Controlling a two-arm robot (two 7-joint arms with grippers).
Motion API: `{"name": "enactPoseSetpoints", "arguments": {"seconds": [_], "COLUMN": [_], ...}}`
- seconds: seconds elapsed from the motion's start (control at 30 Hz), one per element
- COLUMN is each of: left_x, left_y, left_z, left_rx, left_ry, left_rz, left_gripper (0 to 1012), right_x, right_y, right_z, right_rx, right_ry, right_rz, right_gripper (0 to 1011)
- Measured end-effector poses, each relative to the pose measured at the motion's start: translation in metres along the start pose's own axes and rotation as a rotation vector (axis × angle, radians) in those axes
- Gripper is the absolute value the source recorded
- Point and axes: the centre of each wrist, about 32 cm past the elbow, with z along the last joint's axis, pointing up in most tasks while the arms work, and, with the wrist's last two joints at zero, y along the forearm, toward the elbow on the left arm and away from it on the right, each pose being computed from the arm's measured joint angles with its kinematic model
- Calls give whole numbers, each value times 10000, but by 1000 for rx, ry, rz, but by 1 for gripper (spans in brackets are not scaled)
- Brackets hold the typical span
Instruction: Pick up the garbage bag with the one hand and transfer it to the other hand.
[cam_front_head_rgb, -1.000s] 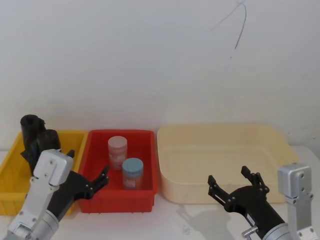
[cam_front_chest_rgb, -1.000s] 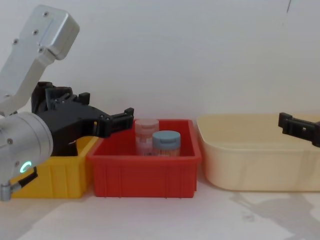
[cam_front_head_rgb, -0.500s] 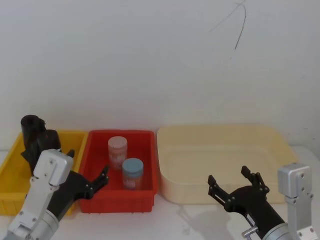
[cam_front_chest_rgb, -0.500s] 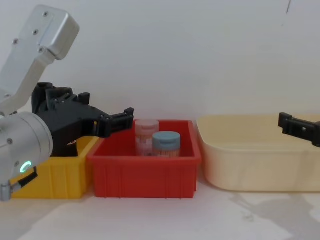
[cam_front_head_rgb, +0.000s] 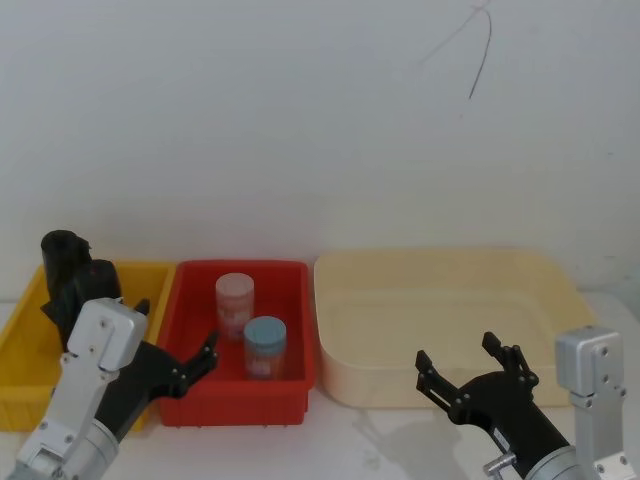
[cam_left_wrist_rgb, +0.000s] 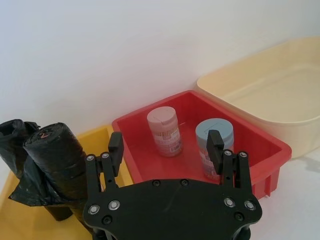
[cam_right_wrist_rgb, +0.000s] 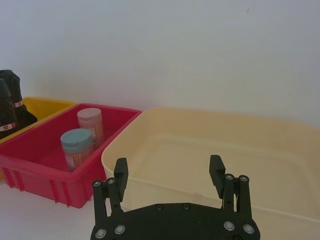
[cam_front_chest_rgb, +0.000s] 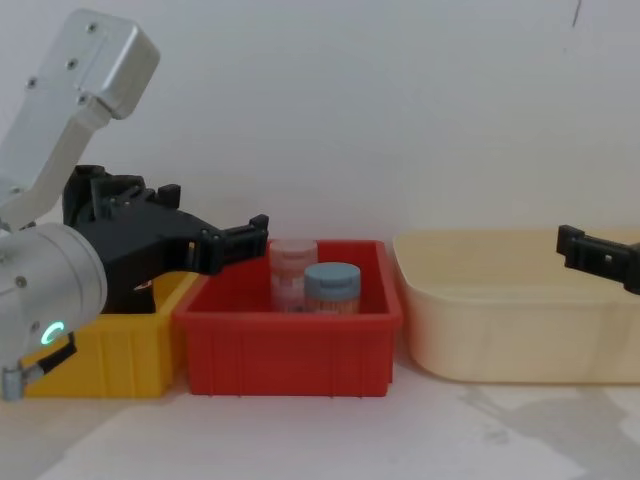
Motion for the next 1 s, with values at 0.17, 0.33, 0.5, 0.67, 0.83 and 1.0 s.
{"name": "enactPoseSetpoints", "arguments": {"seconds": [0.17,0.33,0.5,0.67,0.83,1.0], "left_x": [-22,-44,-23,57,152,249], "left_y": [-22,-16,29,104,139,137], "left_z": [20,50,62,69,84,108], "left_rx": [-1,4,16,33,41,45], "left_ry": [4,17,34,53,66,76], "left_rz": [-5,-8,12,54,89,116], "left_gripper": [1001,1002,1002,1001,1001,1002], "right_x": [0,0,0,0,0,0], "right_y": [0,0,0,0,0,0], "right_z": [0,0,0,0,0,0], "right_rx": [0,0,0,0,0,0], "right_ry": [0,0,0,0,0,0], "right_rz": [0,0,0,0,0,0], "right_gripper": [1000,1000,1000,1000,1000,1000]}}
